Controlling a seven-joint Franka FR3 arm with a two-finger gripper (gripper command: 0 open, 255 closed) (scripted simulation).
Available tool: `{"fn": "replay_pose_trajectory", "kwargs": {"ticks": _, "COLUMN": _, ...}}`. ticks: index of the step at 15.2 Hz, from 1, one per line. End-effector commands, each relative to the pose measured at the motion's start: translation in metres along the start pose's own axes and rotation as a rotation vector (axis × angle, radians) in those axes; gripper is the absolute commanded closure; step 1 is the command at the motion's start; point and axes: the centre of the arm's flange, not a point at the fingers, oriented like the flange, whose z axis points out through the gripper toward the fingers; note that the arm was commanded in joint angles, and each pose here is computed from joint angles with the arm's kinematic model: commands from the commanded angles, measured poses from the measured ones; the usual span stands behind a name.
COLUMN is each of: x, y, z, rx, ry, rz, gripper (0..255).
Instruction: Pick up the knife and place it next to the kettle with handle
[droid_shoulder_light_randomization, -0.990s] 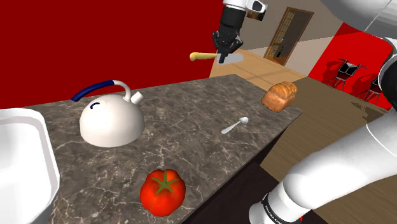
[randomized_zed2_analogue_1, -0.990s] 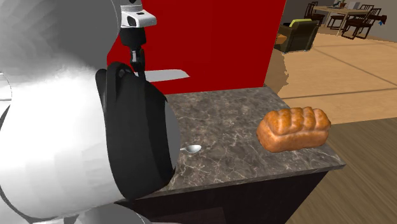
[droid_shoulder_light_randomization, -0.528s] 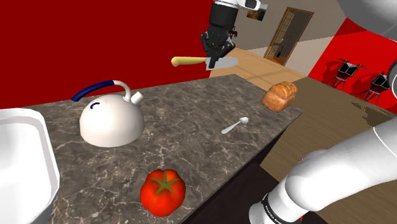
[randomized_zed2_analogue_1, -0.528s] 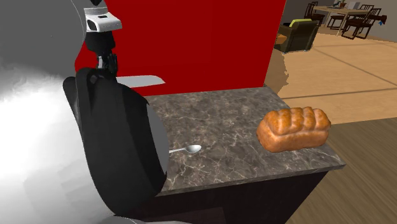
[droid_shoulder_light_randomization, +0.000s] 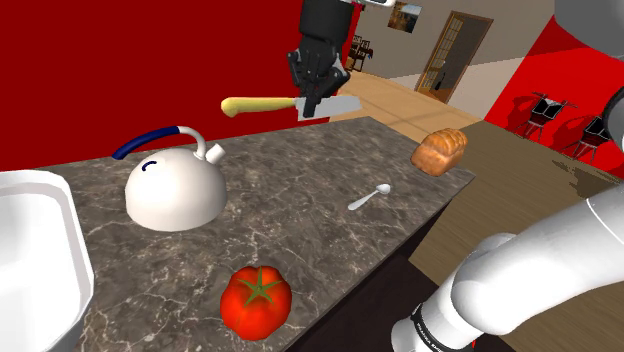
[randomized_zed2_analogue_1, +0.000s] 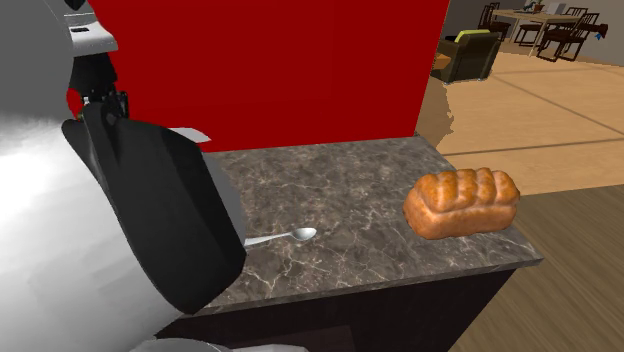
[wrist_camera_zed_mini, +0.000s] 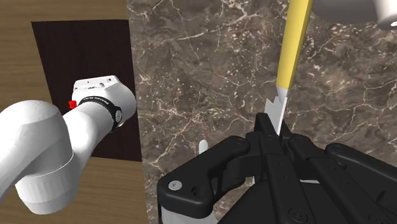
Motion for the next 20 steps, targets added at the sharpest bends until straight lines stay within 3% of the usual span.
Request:
{"fn": "replay_pose_trajectory", "kwargs": {"ticks": 1, "x": -0.025, "y": 0.008, "z": 0.000, "rx": 0.000, "ry": 0.000, "rz": 0.002, "gripper": 255}}
{"fn": "replay_pose_trajectory", "kwargs": {"ticks": 3, "x": -0.052, "y": 0.017, "z": 0.000, "rx": 0.000, "ry": 0.000, "rz": 0.002, "gripper": 255}}
{"fn": "replay_pose_trajectory", "kwargs": {"ticks": 20, "x": -0.053, "y": 0.014, "z": 0.090, "rx": 0.000, "ry": 0.000, "rz": 0.002, "gripper": 255}}
